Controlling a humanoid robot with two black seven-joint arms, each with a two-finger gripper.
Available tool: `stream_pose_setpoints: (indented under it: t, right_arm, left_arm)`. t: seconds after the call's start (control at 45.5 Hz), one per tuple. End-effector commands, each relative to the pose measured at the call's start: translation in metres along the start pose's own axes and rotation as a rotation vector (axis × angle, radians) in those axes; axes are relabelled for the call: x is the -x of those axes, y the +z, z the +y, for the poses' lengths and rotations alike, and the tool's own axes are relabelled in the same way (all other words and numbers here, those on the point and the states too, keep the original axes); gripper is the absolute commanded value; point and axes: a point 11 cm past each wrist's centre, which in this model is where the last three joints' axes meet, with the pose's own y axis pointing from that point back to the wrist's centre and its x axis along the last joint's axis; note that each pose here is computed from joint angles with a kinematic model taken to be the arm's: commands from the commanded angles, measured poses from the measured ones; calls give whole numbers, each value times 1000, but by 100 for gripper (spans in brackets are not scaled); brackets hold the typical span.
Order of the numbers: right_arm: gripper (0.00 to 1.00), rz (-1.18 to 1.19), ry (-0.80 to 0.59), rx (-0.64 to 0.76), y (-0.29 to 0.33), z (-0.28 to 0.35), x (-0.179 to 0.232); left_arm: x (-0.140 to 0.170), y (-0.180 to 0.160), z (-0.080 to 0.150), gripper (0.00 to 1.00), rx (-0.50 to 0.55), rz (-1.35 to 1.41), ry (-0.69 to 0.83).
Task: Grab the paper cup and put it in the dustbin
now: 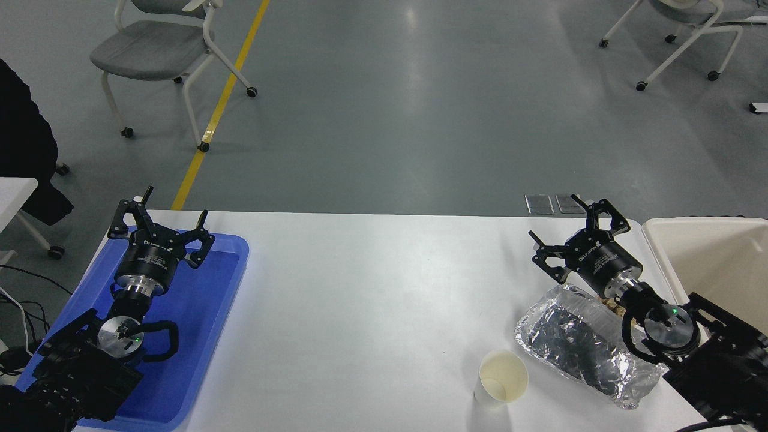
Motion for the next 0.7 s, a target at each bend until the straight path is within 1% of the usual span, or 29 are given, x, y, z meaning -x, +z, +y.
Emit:
stream_pose_setpoints:
  t: [0.0, 0.088, 0.308, 0.462, 0.681]
  right_arm:
    - [100, 246, -66, 52, -37, -19, 31]
    - [100, 431, -79, 79, -71, -24, 45]
    - [100, 813, -115, 203, -117, -39, 91]
    - [100, 999, -122, 289, -131, -44, 113]
    - [100, 1236, -146, 468, -135, -35, 134]
  left_arm:
    - [1, 0, -1, 100, 0, 1, -3]
    - [0, 0, 0, 100, 0, 0, 0]
    - [0, 0, 0, 100, -1, 0, 0]
    - [0, 1, 0, 100, 1, -1, 0]
    - [1, 0, -1, 100, -2, 1, -3]
